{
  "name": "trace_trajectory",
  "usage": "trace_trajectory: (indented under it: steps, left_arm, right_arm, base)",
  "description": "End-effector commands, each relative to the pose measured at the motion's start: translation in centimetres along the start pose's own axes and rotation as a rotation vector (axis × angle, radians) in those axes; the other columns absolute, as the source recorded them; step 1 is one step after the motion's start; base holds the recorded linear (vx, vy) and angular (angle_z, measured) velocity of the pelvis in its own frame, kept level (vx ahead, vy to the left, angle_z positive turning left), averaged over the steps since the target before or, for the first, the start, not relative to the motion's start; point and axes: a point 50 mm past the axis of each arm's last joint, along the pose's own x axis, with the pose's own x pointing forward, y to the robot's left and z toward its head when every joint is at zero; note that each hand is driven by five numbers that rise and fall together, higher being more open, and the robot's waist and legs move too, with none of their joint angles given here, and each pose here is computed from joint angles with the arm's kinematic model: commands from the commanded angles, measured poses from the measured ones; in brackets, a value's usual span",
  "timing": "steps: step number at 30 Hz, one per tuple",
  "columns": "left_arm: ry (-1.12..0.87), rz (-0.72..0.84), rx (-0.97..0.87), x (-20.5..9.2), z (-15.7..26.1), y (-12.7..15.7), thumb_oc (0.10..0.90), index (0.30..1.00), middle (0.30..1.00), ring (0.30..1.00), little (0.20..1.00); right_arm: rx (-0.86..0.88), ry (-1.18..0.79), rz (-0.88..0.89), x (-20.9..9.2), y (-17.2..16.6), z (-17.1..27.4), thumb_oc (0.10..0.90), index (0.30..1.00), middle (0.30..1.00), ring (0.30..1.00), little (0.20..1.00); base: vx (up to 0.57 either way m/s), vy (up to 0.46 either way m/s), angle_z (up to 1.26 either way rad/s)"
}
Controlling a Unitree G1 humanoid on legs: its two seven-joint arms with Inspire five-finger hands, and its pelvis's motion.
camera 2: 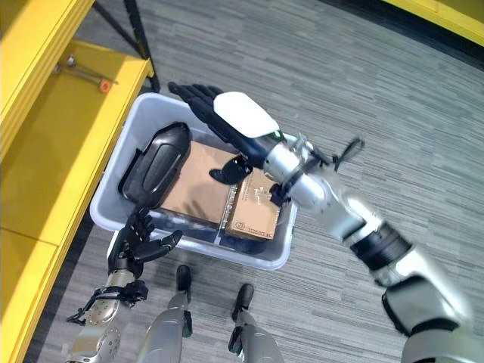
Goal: Move parts from the plastic box to the shelf.
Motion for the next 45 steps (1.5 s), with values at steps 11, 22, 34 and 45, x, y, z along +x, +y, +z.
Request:
trace_trajectory:
  steps: [11, 22, 34, 45]
  left_arm:
    - [-0.165, 0.031, 0.099, -0.9, 3.7, 2.7, 0.9, 1.0, 1.0, 1.0, 1.0]
    - [-0.19, 0.081, 0.128, -0.7, 4.4, 3.5, 0.9, 1.0, 1.0, 1.0, 1.0]
    - [-0.204, 0.089, 0.137, -0.7, 4.7, 3.6, 0.9, 1.0, 1.0, 1.0, 1.0]
    - [-0.222, 0.09, 0.129, -0.5, 5.0, 3.4, 0.9, 1.0, 1.0, 1.0, 1.0]
  right_arm:
    - [-0.497, -0.08, 0.033, 2.8, -5.2, 1.1, 0.9, 1.0, 1.0, 1.0, 1.0]
    - [-0.692, -0.007, 0.051, 2.3, -7.2, -0.5, 0.9, 1.0, 1.0, 1.0, 1.0]
    - [-0.759, 0.04, 0.023, 2.3, -8.7, -1.1, 0.9, 1.0, 1.0, 1.0, 1.0]
    - [-0.791, 0.143, 0.006, 1.7, -9.8, -3.1, 0.9, 1.0, 1.0, 1.0, 1.0]
  base:
    - [-0.04, -0.071, 0.21]
    - [0.0, -0.036, 0.26]
    - [0.02, -0.011, 0.07]
    - [0.04, 0.0, 0.06]
